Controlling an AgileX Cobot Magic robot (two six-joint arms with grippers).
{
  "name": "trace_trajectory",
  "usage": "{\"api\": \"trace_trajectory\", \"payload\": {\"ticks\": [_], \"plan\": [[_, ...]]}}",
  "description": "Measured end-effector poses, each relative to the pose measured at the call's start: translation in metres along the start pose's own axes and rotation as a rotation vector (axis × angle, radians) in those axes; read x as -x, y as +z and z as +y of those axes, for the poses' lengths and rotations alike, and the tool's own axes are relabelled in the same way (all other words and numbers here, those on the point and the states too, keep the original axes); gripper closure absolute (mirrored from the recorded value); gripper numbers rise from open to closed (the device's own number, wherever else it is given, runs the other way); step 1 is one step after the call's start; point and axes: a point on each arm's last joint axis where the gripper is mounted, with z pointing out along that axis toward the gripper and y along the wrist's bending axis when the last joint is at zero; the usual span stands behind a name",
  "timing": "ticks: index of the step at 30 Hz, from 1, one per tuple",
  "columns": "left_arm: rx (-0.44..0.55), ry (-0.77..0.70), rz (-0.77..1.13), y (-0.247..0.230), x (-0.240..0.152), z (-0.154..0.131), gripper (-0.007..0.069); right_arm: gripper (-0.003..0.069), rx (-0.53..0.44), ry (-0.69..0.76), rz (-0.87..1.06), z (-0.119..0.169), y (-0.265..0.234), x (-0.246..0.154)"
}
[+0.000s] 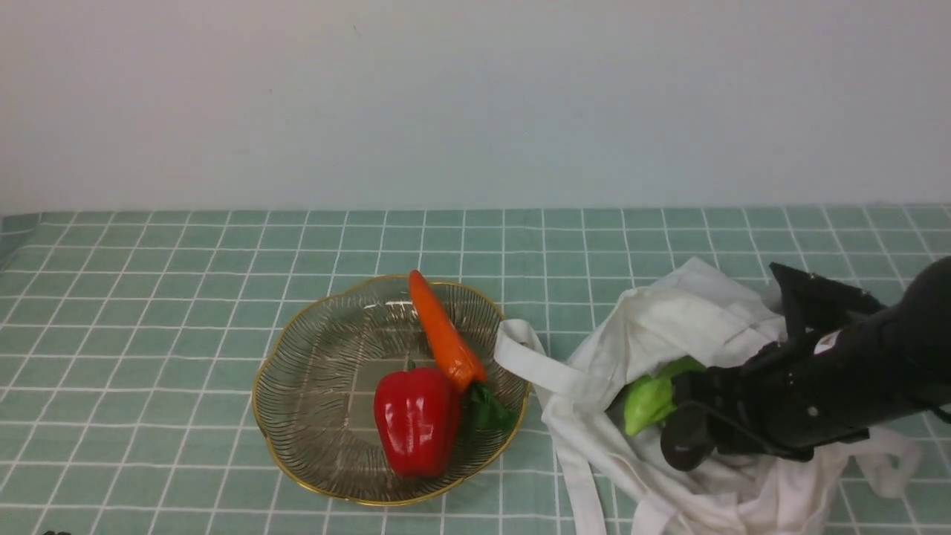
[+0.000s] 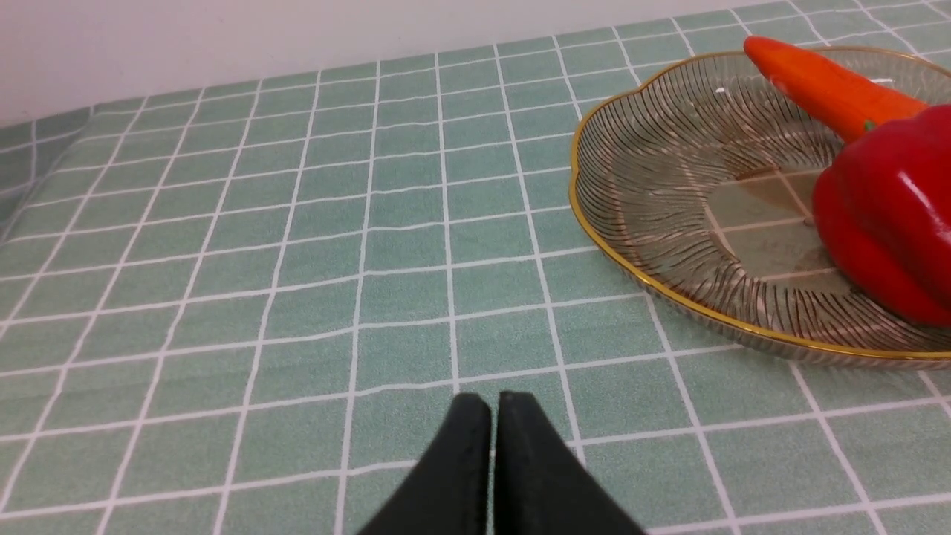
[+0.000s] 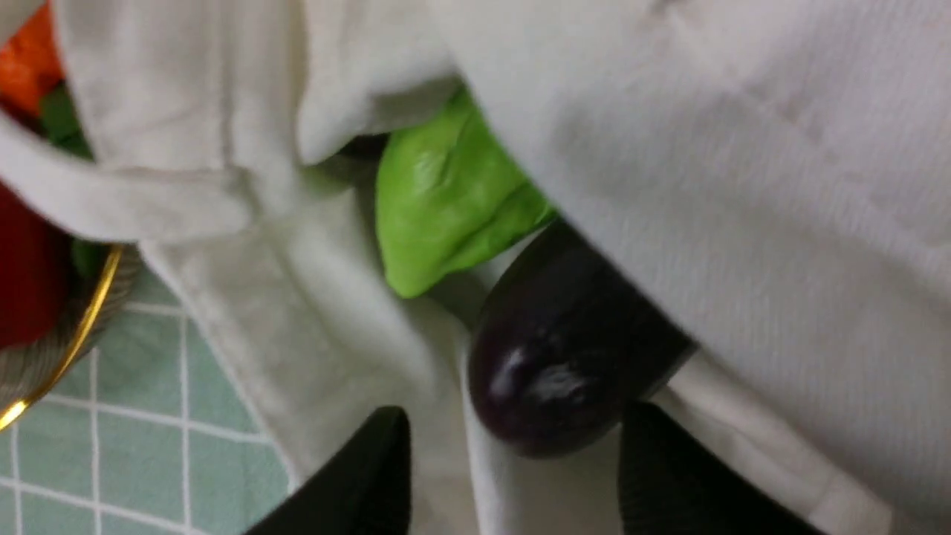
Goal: Take vegetables from cloth bag on blue coffee tablecloth place on plate.
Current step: 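Reach into the white cloth bag and grasp a vegetable inside with the right gripper, then take the eggplant out of the bag and place it on the plate with the right gripper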
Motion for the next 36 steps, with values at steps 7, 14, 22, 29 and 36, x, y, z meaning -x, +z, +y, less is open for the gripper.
{"api": "trace_trajectory", "payload": {"ticks": [7,14,22,29,36], "plan": [[0.000,0.000,0.000,0.000,0.000,0.000,0.0633,0.0036,-0.060,0.135,0.004,-0.011,0.018,0.017],[0.000,0.000,0.000,0.000,0.000,0.000,0.0633,0.0023,-0.081,0.126,0.004,-0.011,0.032,0.033],[0.000,0.000,0.000,0.000,0.000,0.000,0.0633,0.0222,-0.130,0.086,0.134,-0.017,0.047,0.026],[0.000,0.000,0.000,0.000,0.000,0.000,0.0633,0.0281,-0.122,0.002,0.225,-0.007,0.017,0.020],[0.000,0.000,0.000,0.000,0.000,0.000,0.0633,0.0281,-0.047,-0.076,0.234,0.022,-0.030,0.004]]}}
